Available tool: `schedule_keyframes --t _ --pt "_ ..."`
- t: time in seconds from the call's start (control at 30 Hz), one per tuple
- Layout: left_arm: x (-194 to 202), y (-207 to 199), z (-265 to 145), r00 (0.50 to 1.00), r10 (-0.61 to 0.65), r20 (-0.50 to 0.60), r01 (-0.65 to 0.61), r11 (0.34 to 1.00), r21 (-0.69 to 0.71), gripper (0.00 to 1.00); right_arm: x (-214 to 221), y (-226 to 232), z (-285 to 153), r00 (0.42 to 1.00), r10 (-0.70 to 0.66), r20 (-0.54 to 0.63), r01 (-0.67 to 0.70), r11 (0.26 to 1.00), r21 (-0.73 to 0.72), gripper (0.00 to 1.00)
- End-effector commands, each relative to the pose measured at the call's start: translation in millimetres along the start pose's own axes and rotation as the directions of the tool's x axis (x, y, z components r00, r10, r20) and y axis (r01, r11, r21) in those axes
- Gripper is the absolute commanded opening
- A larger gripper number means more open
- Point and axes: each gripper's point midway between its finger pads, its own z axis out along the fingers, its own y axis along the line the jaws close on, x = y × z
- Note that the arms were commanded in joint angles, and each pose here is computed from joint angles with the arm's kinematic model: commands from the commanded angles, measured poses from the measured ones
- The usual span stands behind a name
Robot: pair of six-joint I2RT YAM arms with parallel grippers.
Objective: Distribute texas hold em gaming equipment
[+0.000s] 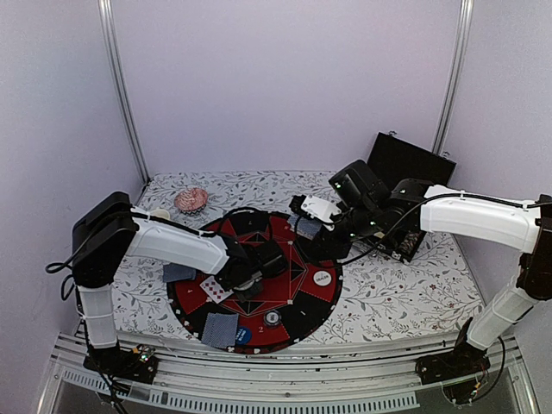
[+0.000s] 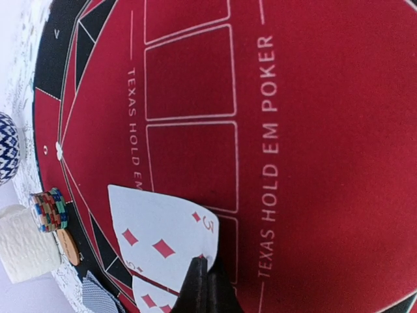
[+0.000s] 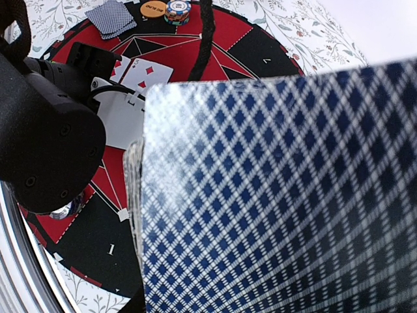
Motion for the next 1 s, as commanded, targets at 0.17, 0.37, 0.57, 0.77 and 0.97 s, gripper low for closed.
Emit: schedule_keyframes --t 0.17,0.37,0.57,0.77,0.97 --pt "-6 -19 -19 0.999 -0.034 0.027 0.029 0.987 0.156 0.09 -6 -4 -10 0.999 0.014 0.033 -0.015 1.0 0.011 0.4" --pt "-1 -18 -18 1.0 -0.021 0.009 0.02 0.988 0.153 0.31 -6 -5 -10 0.999 0.016 0.034 -0.016 1.0 0.011 0.4" --pt "-1 -9 -15 1.0 -0.025 0.002 0.025 0.995 0.101 0.37 -7 -5 -12 0.999 0.018 0.037 -0.019 1.0 0.012 0.4" --pt "5 2 -9 0.998 -0.053 -0.028 0.054 0.997 0.057 0.36 -6 -4 -13 0.999 0.02 0.035 -0.021 1.0 0.008 0.4" --pt "10 5 -9 0.997 -0.066 -0.036 0.068 0.996 0.051 0.36 -6 -3 -12 0.999 0.019 0.032 -0.019 1.0 0.005 0.4"
